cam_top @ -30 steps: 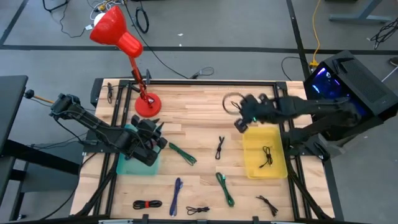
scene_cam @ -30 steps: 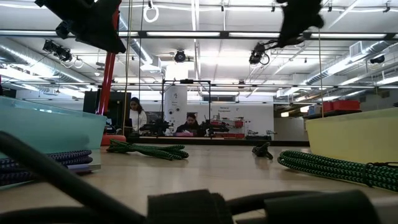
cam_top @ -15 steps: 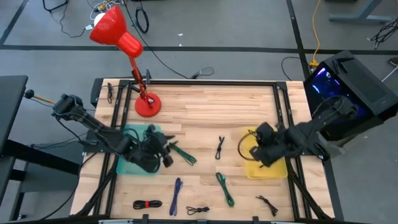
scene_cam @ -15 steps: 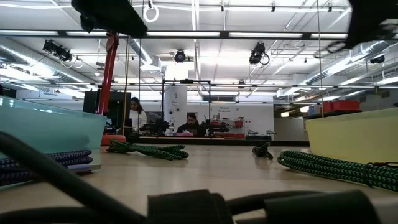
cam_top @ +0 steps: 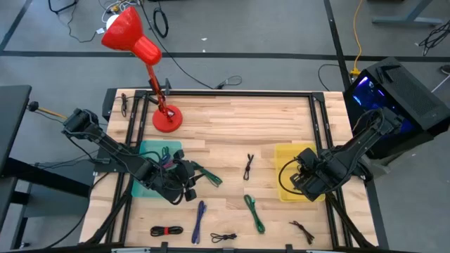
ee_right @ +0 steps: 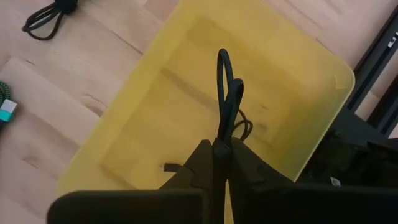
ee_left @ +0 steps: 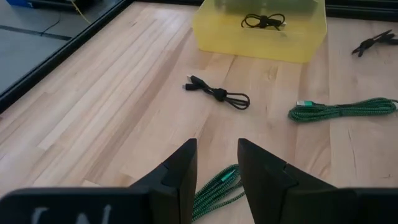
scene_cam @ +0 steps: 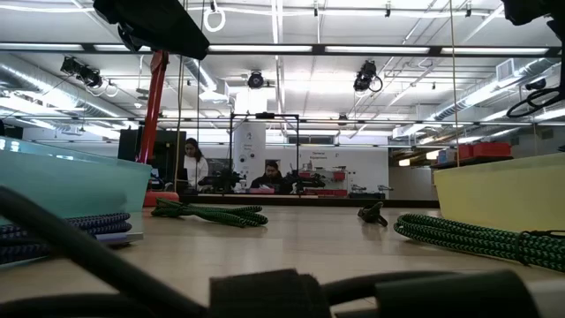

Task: Pick & Place USB Port
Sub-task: Put the black charger cable into the yellow bin

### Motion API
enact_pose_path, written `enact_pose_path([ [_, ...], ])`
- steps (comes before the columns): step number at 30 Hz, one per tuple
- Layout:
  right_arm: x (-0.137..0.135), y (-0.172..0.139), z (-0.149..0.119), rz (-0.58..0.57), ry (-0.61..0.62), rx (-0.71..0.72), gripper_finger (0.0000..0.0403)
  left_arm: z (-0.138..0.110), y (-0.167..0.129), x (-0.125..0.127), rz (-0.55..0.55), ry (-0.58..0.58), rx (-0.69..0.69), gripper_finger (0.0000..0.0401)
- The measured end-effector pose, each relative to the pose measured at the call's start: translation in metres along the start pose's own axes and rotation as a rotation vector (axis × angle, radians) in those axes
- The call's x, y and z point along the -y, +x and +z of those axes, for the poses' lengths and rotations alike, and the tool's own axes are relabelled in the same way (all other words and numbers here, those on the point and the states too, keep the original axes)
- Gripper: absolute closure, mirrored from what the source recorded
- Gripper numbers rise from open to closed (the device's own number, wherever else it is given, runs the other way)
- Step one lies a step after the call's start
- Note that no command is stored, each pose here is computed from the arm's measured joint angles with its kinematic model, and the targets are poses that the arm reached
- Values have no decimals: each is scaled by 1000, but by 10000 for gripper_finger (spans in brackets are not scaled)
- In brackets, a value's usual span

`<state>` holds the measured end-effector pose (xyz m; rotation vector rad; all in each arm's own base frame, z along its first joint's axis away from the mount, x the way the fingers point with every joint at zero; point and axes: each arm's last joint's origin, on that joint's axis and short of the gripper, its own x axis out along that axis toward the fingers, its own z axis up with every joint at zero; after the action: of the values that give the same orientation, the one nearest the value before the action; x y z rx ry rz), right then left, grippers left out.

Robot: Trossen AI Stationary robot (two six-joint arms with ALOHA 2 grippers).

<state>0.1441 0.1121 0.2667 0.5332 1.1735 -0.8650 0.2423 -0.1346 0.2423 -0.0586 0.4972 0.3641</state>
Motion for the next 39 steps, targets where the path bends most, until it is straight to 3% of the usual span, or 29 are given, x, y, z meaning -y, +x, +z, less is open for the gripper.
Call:
enact_pose_path([
  [9,3,17,-8,-46,16,-82,385,0,0,0,0,0,-1,279],
  [20,6,31,-13,-76,4,-97,274,0,0,0,0,-1,-1,279],
  [26,7,30,-11,-84,-1,-37,244,0,0,0,0,-1,-1,279],
  [31,-3,23,-3,17,-7,103,240,0,0,0,0,-2,0,279],
  [39,-31,21,19,253,-66,160,245,0,0,0,0,-2,0,279],
])
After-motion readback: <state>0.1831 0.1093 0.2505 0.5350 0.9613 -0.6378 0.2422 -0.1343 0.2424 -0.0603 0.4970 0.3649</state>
